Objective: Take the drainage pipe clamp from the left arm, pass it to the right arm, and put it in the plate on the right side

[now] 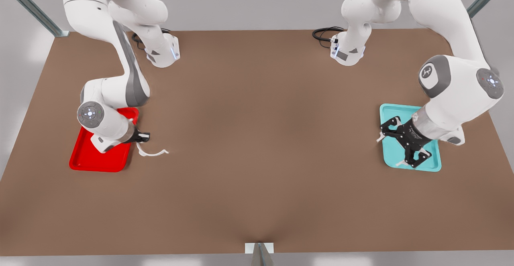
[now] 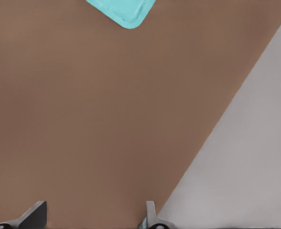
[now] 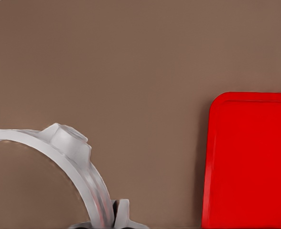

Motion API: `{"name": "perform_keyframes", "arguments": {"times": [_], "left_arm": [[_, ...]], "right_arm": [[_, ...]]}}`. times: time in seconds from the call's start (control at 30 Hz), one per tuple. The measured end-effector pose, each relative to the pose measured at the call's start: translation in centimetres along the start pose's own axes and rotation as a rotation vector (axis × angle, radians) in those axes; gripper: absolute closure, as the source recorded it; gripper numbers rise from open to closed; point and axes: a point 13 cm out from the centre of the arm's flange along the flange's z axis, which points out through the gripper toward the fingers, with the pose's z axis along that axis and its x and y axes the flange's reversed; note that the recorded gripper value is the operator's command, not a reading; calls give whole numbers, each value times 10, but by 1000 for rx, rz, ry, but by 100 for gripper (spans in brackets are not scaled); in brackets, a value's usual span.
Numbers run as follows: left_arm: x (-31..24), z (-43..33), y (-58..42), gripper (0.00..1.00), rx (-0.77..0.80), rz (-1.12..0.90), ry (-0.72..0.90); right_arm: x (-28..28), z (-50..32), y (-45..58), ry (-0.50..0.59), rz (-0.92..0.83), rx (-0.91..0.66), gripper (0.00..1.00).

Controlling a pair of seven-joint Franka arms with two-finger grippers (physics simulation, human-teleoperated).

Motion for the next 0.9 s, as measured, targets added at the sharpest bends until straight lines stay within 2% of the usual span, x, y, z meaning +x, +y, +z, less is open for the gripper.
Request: {"name": "perform_keyframes", "arguments": {"times": [0.17, 0.37, 0.63, 0.9], "left_arm": [[-39, -16, 40, 0, -75, 540, -129], [-37, 14, 44, 0, -189, 1024, -198], [-35, 23, 47, 0, -264, 1407, -169], [-23, 29, 57, 0, -298, 1656, -109]], "right_arm": [[-8, 27, -108, 25, 105, -76, 79], [-1, 46, -183, 36, 100, -130, 79], [25, 108, -217, 134, 19, -184, 79], [39, 174, -252, 187, -18, -261, 79]]}}
